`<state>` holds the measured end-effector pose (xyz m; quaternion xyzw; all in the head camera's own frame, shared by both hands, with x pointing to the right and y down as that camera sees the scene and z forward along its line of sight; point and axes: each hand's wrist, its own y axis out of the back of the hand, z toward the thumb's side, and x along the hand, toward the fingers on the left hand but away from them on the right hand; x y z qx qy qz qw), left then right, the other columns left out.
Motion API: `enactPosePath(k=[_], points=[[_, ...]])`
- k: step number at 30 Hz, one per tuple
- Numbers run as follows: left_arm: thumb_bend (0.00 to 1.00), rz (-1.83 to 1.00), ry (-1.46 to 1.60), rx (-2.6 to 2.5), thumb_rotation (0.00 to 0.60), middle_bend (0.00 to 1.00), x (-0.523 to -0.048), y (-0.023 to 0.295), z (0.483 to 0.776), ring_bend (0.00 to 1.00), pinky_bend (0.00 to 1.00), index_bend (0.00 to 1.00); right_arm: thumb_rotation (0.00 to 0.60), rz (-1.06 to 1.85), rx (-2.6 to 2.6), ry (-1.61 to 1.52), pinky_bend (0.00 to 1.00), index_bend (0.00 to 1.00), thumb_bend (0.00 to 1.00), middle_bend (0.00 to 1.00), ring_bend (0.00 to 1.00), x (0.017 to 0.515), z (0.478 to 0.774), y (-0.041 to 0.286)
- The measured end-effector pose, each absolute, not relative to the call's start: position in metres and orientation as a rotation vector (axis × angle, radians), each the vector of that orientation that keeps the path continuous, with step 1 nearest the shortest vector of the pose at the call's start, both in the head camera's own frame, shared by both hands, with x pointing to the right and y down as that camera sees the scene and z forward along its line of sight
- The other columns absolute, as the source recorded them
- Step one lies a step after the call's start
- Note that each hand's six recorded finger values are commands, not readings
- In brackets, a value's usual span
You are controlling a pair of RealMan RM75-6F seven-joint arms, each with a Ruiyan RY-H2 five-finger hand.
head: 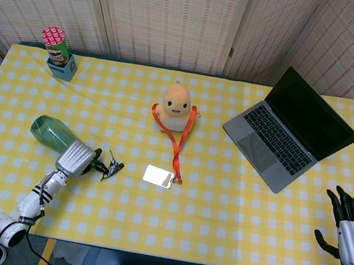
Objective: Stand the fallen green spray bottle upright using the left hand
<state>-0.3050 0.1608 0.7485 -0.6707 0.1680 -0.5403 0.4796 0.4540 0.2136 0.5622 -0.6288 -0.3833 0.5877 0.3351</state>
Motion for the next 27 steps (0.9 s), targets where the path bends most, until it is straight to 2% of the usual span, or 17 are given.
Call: enactPosePath(k=[6,16,22,27], points=[[0.46,-1.344,0.39,-1.607,0.6,1.0,-0.308,0.16,0.751,1.0,1.0,0.71,0.6,1.527,-1.651,-0.994,0.0,0.0,0.33,0.0,0.0,0.452,0.562,0.215],[0.49,-1.25,0.546,-1.588,0.6,1.0,-0.307,0.151,0.725,1.0,1.0,0.72,0.6,1.52,-1.663,-0.986,0.0,0.0,0.33,0.0,0.0,0.45,0.562,0.216],[0.53,-1.205,0.845,-1.71,0.6,1.0,-0.316,0.138,0.696,1.0,1.0,0.72,0.6,1.502,-1.668,-0.971,0.0,0.0,0.33,0.0,0.0,0.447,0.563,0.218],[0.55,-1.137,1.228,-1.933,0.6,1.0,-0.333,0.125,0.665,1.0,1.0,0.72,0.6,1.506,-1.686,-0.926,0.0,0.0,0.33,0.0,0.0,0.442,0.57,0.221]])
